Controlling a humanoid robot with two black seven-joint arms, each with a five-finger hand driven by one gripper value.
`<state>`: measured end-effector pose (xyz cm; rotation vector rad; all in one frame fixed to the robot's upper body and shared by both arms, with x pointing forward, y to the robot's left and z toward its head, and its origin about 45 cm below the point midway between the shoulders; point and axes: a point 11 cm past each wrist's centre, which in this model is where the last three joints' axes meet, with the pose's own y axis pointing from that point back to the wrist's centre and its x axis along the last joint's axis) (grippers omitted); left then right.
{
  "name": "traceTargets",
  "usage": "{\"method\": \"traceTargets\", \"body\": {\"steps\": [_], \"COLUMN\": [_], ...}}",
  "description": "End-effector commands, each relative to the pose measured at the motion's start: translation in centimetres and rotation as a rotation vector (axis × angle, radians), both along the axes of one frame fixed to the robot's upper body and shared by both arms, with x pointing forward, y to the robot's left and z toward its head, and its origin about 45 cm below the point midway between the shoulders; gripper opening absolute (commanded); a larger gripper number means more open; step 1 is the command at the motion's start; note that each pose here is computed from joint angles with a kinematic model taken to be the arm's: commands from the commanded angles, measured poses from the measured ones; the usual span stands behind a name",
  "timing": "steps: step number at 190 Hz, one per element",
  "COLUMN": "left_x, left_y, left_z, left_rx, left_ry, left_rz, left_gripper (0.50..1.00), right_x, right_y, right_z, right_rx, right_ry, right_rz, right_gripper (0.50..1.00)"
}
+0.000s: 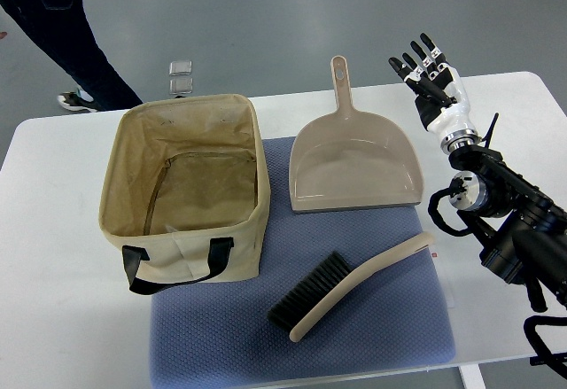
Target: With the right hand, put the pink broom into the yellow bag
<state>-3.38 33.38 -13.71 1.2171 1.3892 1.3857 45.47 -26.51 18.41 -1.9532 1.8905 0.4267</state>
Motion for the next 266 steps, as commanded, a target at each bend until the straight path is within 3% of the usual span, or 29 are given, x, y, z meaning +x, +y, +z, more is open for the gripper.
{"method": "traceTargets", "body": {"steps": [1,122,195,266], "left_x": [0.0,0.1,0.1,0.1], "left_y": [0.1,0.3,0.3,0.3], "left_z": [0.0,0.0,0.0,0.0], "left_rx": [0.002,0.011,0.011,0.011], "left_ry": [0.000,-0.002,-0.002,-0.002], "left_rz": [0.000,0.001,0.001,0.001], "left_gripper": [1.000,1.000,1.000,1.000], "right_x": [0.0,0.3,2.5,4.1], "right_y": [0.0,-0.4,-3.0,0.3], "right_z": [0.0,0.6,6.4,10.9], "right_rx": [0.000,-0.026,-0.349,-0.700], "right_ry": [0.000,-0.013,-0.144,-0.281], "right_rz": [0.000,0.014,0.054,0.192], "right_gripper": [0.930,0.930,0.930,0.930]}}
